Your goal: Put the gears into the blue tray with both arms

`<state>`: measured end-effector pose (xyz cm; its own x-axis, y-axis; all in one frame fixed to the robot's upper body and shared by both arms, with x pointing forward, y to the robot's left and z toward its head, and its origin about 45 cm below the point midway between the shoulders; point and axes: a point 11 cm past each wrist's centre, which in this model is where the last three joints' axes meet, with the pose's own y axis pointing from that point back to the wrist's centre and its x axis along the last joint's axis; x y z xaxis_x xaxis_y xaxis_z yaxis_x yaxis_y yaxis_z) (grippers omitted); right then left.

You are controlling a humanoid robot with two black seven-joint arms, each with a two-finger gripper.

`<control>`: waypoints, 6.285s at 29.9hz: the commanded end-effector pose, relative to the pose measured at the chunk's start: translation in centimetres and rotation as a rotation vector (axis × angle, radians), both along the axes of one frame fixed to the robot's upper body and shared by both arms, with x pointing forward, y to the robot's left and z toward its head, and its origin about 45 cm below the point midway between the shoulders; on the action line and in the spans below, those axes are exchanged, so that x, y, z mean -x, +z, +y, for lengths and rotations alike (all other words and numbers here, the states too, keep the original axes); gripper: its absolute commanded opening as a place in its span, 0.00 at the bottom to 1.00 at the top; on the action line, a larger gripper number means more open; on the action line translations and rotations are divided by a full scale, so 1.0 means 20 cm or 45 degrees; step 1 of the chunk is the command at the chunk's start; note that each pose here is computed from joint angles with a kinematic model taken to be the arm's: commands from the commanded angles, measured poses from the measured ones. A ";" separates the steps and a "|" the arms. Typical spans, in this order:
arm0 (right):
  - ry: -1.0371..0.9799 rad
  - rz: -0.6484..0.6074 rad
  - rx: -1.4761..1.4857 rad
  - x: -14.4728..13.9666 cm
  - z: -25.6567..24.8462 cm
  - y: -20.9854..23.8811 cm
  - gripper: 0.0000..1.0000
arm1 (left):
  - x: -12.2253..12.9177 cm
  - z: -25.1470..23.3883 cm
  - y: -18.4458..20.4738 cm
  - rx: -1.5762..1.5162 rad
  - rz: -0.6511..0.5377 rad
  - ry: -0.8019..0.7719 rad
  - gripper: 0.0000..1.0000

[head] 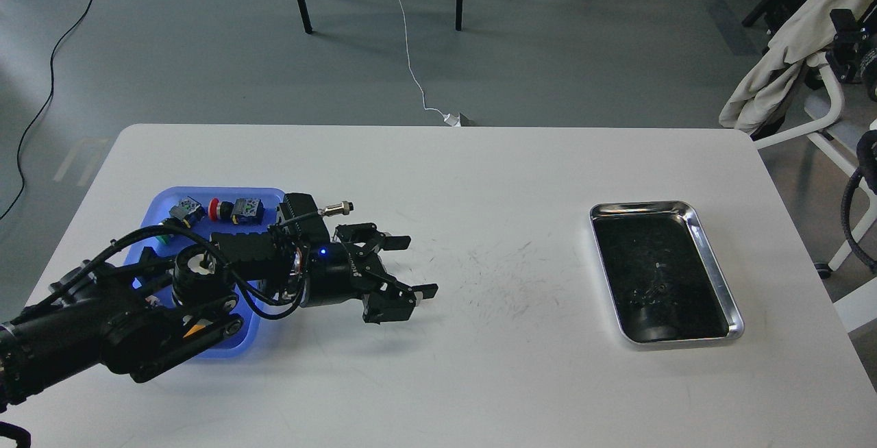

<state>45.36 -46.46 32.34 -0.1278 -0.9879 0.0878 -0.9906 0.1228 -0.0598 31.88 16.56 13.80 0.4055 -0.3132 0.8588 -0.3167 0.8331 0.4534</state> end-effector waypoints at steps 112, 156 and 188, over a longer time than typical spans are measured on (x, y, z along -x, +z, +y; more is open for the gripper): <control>-0.156 0.344 0.073 0.18 -0.16 -0.48 0.99 | 0.11 0.09 -0.33 -0.035 -0.288 -0.104 0.57; -0.151 0.347 0.073 0.18 -0.16 -0.49 0.99 | 0.06 0.24 -0.33 -0.108 -0.304 -0.045 0.08; -0.144 0.325 0.070 0.16 -0.15 -0.45 0.99 | 0.03 1.26 -0.07 -0.564 -0.401 0.212 0.08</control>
